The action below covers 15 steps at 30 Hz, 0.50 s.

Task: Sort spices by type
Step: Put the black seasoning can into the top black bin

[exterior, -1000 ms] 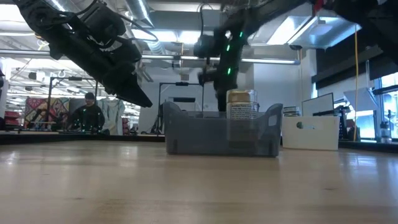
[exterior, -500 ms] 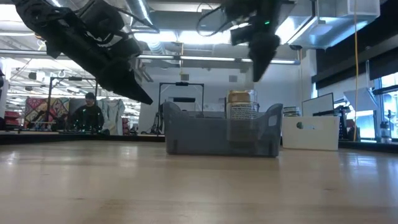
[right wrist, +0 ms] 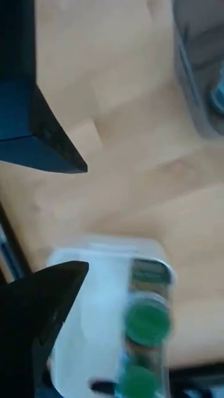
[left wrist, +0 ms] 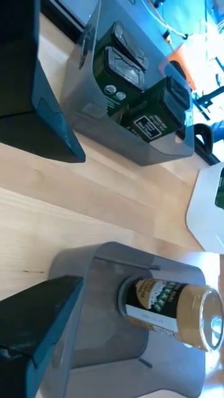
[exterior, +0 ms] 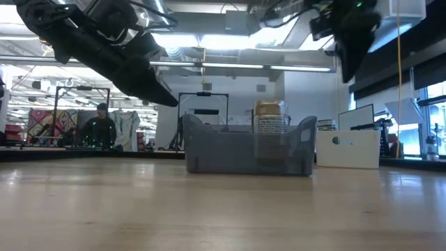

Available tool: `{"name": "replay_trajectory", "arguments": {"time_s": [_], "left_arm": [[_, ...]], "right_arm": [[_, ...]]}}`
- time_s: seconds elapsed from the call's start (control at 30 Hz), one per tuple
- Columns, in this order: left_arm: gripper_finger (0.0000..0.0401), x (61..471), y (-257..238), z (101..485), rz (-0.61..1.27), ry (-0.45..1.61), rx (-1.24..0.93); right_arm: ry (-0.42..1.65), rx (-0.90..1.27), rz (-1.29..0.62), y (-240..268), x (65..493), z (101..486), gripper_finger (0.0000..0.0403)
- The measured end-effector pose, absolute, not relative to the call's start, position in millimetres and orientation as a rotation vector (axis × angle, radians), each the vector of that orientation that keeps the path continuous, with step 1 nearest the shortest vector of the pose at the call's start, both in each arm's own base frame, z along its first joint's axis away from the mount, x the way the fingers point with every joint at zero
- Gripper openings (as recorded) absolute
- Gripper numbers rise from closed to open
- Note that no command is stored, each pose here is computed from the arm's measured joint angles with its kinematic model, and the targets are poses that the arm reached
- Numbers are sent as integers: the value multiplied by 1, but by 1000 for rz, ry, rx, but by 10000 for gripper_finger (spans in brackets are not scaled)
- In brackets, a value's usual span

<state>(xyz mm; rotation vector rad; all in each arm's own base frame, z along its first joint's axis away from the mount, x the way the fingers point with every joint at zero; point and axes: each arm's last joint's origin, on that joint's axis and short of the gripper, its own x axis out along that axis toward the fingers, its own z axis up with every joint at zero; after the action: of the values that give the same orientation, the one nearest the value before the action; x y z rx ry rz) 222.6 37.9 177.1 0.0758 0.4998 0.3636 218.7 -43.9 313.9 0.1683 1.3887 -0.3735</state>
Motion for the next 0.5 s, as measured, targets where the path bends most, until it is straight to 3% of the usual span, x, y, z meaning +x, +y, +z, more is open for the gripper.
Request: {"name": "replay_trajectory", "arguments": {"time_s": [0.5], "left_arm": [[310,225,38,182,353,451,142]], "right_arm": [[1527,424,-257,41,200,318,241]]}}
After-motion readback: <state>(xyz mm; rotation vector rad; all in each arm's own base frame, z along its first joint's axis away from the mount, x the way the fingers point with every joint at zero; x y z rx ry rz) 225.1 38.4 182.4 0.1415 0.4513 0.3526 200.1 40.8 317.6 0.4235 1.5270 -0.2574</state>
